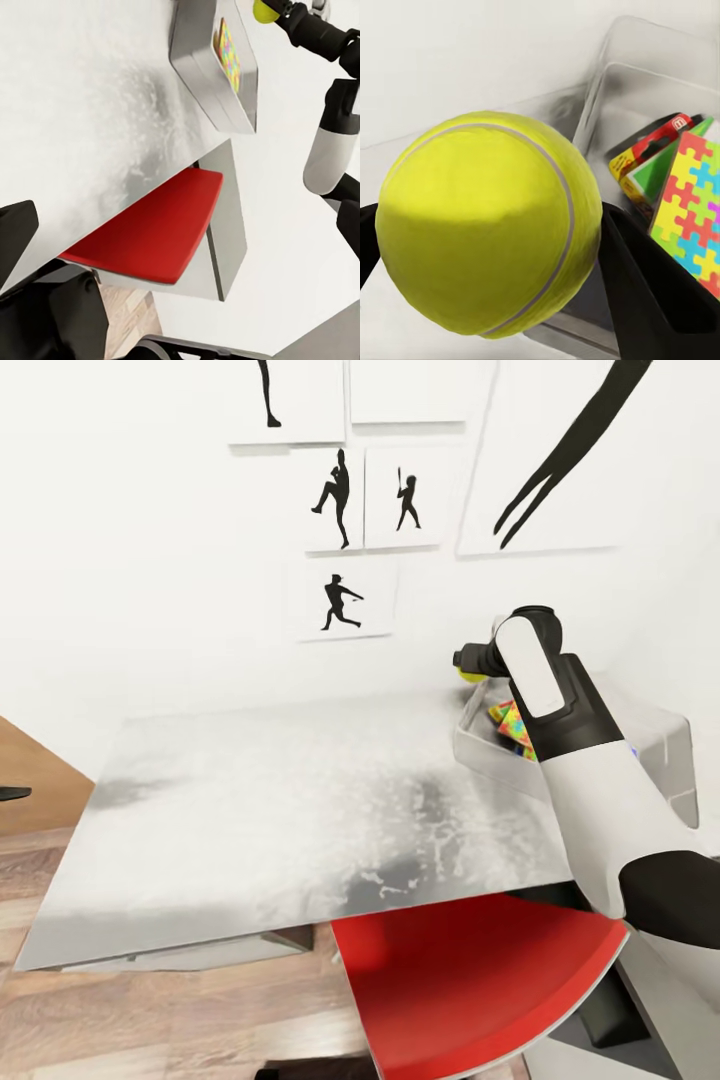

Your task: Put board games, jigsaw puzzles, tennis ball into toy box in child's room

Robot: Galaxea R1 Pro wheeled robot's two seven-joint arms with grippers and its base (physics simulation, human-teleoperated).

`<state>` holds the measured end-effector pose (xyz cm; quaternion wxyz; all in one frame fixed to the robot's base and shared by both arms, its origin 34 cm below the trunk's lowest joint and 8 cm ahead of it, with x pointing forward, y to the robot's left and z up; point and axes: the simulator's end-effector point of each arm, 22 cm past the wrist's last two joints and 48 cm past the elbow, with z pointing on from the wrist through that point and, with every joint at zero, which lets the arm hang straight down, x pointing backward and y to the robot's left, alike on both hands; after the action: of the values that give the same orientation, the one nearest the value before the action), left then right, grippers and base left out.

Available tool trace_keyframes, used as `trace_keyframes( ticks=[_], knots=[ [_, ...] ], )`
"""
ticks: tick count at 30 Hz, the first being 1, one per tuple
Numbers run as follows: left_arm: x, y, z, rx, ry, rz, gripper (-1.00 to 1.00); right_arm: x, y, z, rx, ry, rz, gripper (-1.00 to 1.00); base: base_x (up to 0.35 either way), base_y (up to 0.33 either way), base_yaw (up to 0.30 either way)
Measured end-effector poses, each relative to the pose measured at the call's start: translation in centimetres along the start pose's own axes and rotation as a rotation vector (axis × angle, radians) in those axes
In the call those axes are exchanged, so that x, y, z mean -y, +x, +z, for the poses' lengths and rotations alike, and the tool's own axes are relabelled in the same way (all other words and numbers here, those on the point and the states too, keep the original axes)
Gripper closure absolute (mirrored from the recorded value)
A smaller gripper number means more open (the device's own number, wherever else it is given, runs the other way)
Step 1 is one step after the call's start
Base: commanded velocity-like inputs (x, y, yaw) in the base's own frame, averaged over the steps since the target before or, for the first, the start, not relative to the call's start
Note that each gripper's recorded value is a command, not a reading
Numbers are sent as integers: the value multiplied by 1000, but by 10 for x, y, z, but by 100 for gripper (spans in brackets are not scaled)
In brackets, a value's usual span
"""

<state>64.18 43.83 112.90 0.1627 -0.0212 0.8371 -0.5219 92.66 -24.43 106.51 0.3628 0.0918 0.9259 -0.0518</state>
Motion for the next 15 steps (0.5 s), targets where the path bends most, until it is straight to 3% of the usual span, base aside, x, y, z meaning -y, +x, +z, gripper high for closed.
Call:
trace_keyframes(
  ticks=[15],
  knots=[
    [12,0,-6,11,5,22,-100,39,-8,-4,3,57,7,100,0,0,0]
  ],
)
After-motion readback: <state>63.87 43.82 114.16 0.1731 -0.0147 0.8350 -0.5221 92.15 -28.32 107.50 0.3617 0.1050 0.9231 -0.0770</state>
